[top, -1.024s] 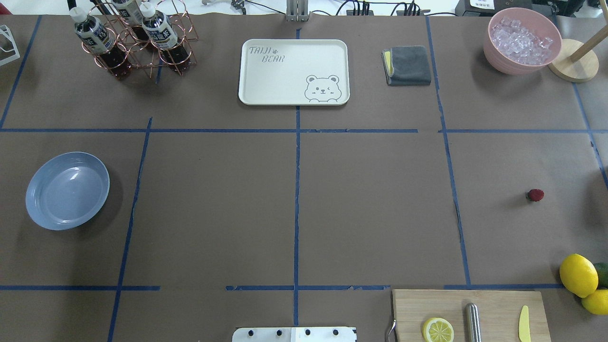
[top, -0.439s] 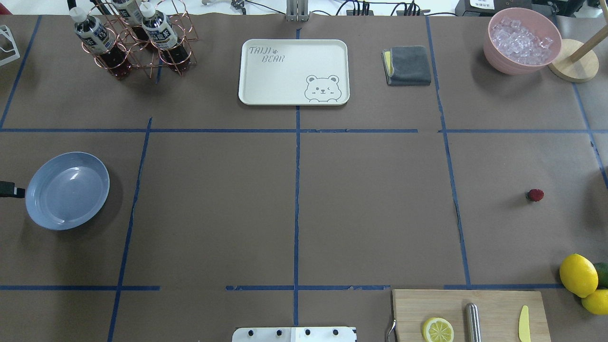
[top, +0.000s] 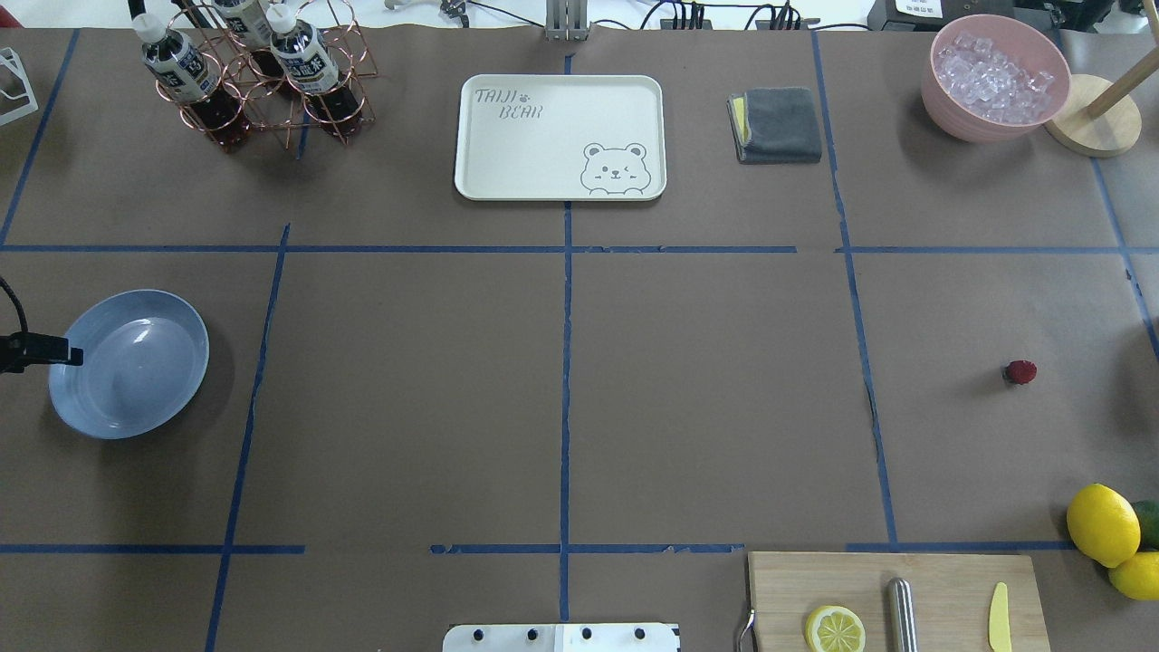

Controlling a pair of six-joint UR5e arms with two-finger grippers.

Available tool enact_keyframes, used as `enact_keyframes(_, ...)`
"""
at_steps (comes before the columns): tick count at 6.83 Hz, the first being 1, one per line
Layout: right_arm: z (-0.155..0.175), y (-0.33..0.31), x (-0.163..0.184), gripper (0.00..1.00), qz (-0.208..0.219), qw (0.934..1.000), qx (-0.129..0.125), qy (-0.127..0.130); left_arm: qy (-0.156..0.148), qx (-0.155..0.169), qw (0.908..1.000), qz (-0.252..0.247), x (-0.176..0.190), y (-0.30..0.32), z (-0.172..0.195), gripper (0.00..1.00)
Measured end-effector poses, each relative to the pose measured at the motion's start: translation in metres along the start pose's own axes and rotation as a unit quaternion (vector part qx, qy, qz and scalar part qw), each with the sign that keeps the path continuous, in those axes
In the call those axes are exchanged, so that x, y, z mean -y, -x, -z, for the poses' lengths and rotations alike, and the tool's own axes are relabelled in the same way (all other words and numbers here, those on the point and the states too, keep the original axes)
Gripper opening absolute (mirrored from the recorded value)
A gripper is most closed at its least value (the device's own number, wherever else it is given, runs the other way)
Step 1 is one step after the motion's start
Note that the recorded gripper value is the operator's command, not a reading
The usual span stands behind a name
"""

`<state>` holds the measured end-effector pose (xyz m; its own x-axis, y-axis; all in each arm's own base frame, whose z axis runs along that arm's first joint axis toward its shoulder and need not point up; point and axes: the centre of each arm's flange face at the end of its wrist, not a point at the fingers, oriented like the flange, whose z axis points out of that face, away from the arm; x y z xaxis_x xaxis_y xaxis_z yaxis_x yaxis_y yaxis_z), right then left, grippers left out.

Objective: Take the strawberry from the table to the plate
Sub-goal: 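Lower the left gripper to the rim of the light blue plate and grasp it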

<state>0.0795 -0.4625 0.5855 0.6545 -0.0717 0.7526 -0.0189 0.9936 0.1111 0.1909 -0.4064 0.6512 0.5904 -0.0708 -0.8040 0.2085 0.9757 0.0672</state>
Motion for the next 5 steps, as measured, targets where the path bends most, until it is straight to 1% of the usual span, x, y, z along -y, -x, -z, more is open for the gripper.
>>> enact_keyframes(1, 0.0002, 0.0004, 0.0003, 1.0, 0.001, 1.0, 0.0, 0.0, 0.0, 0.0, 1.0, -0.001, 0.0028, -0.0018, -0.0036, 0.59)
enact_keyframes(2, 0.0003, 0.0007, 0.0005, 1.0, 0.001, 1.0, 0.0, 0.0, 0.0, 0.0, 1.0, -0.001, 0.0036, -0.0029, -0.0048, 0.48)
enact_keyframes(5, 0.0007, 0.0008, 0.0008, 1.0, 0.001, 1.0, 0.0, -0.001, 0.002, 0.0, 1.0, -0.002, 0.003, -0.004, -0.0062, 0.47)
